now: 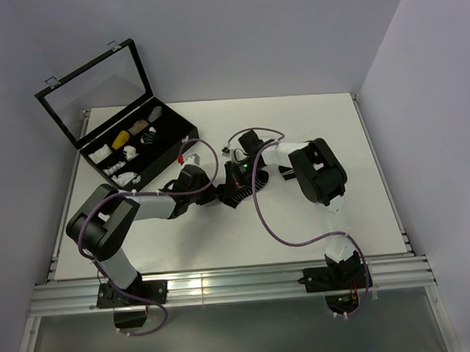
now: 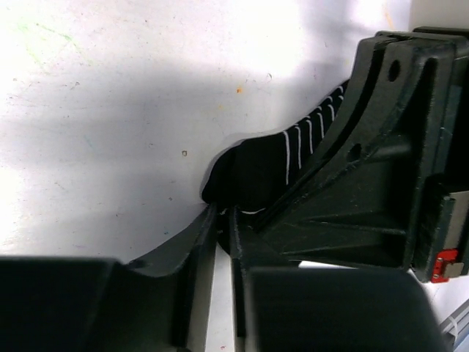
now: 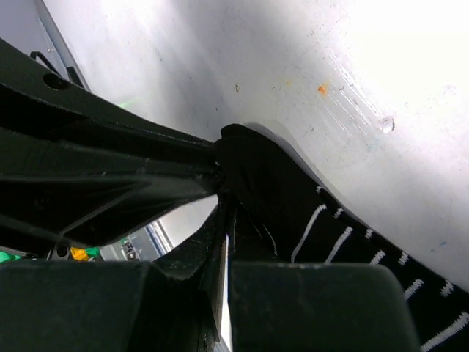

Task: Roll the socks
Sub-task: Roll the sock at the center of the board.

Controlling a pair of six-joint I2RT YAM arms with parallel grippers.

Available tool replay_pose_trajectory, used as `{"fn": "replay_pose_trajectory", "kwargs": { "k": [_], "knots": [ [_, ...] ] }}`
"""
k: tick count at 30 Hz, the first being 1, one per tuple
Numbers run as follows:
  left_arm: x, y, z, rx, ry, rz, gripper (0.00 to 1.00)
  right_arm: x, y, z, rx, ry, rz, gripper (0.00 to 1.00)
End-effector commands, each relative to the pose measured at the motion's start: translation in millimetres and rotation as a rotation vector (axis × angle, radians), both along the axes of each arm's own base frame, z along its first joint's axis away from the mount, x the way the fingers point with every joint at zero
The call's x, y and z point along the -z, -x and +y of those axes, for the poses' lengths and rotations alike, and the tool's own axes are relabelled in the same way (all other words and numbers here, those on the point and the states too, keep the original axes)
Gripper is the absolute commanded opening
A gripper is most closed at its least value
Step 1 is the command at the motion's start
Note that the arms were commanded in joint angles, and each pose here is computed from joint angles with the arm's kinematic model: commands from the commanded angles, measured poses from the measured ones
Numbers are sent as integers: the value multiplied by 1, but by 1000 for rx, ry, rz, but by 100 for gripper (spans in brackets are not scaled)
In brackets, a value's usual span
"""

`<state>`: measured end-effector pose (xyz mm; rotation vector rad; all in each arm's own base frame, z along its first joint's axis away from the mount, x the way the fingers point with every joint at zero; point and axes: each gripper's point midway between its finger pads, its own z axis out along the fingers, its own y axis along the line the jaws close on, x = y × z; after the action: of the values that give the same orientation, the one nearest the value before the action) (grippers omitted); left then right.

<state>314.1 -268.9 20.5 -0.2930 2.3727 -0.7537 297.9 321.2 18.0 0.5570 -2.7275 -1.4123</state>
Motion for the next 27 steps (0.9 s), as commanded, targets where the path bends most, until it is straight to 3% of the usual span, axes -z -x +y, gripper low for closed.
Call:
{"fn": "replay_pose_trajectory", "kwargs": {
  "k": [1, 6, 11, 15, 20, 27],
  "knots": [
    [53, 40, 28, 38, -160, 171, 18, -5, -12, -5, 30, 26, -85, 1],
    [51, 40, 29, 42, -168, 177, 0, -15, -15, -6, 46, 40, -151, 11],
    [48, 43, 39, 10, -212, 196, 0, -52, -15, -11, 86, 65, -391, 29],
    [40, 46, 48, -28, -232, 211, 0, -86, -11, -18, 162, 67, -629, 34],
    [32, 52, 52, -53, -235, 236, 0, -83, 5, -19, 213, 92, -855, 41],
    [22, 58, 56, -80, -233, 266, 0, -77, 25, 4, 200, 74, -1021, 49]
  ]
}}
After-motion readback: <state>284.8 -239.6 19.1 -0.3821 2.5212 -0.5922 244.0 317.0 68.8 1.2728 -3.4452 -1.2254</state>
